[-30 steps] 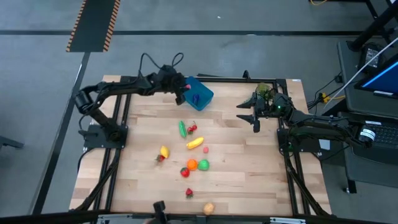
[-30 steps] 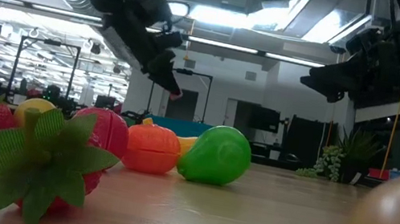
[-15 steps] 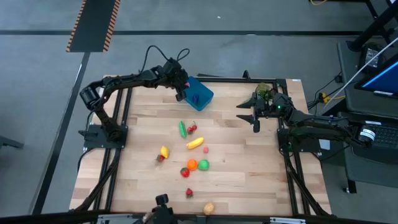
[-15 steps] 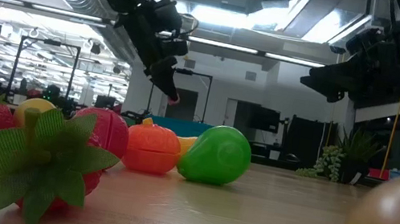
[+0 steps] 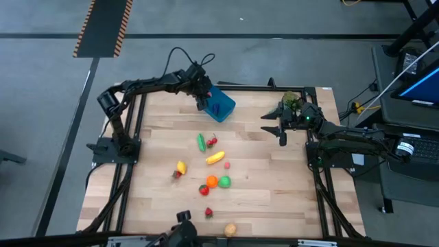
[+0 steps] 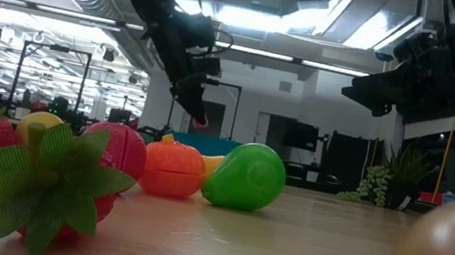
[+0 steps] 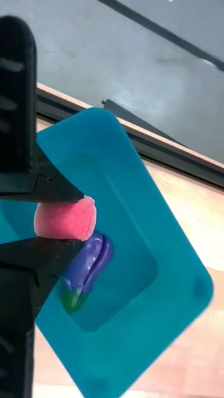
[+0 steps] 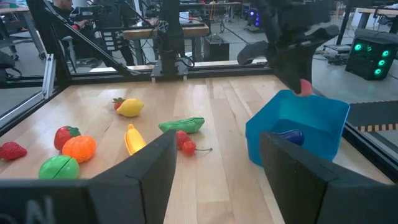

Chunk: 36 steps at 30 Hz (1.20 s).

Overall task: Pick and placing Produce into tupperware
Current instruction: Put the pink peach into the blue bin

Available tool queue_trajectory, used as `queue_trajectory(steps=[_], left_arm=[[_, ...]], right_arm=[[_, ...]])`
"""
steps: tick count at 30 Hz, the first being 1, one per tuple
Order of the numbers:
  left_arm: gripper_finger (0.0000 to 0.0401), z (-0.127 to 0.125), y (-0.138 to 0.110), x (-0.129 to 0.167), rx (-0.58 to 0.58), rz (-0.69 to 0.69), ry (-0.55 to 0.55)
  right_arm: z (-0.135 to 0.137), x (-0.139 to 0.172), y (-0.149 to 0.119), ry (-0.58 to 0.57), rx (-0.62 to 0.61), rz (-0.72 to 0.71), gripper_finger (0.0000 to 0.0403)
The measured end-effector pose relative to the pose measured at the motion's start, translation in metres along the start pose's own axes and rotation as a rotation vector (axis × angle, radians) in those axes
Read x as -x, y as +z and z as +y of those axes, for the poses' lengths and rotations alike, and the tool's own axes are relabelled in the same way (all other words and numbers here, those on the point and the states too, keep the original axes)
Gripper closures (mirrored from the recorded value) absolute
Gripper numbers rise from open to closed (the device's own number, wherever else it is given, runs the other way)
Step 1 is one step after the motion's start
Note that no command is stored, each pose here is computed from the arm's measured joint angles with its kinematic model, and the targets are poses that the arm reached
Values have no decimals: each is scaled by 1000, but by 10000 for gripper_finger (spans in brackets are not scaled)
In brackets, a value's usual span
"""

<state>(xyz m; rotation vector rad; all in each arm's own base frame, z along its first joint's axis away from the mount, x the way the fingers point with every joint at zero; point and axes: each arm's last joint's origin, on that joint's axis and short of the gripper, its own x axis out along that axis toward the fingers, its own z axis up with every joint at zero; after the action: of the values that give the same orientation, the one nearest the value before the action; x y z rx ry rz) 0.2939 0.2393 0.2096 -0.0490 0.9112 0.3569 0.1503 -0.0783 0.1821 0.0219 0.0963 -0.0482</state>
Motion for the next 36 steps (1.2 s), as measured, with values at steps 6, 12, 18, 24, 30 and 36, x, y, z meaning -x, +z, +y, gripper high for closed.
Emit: queue_trajectory(steps=[6,12,18,24,30,36], left_arm=[[338,4,-5,-5,15,44,-6],[339,5,-6,-5,17,44,0],[338,4,-11,-16,21,82,-15],[339,5,-13,-20,9,86,-13],[321,5,-13,-20,-4,87,-12],[302,2,-11,-21,-28,85,-14]], right_arm=[[0,0,0,0,0,0,173],[0,0,0,0,-1,1,173],[0,0,0,0,0,1,173],[0,0,0,0,0,1,173],[0,0,0,0,0,1,173],[0,0,0,0,0,1,173]])
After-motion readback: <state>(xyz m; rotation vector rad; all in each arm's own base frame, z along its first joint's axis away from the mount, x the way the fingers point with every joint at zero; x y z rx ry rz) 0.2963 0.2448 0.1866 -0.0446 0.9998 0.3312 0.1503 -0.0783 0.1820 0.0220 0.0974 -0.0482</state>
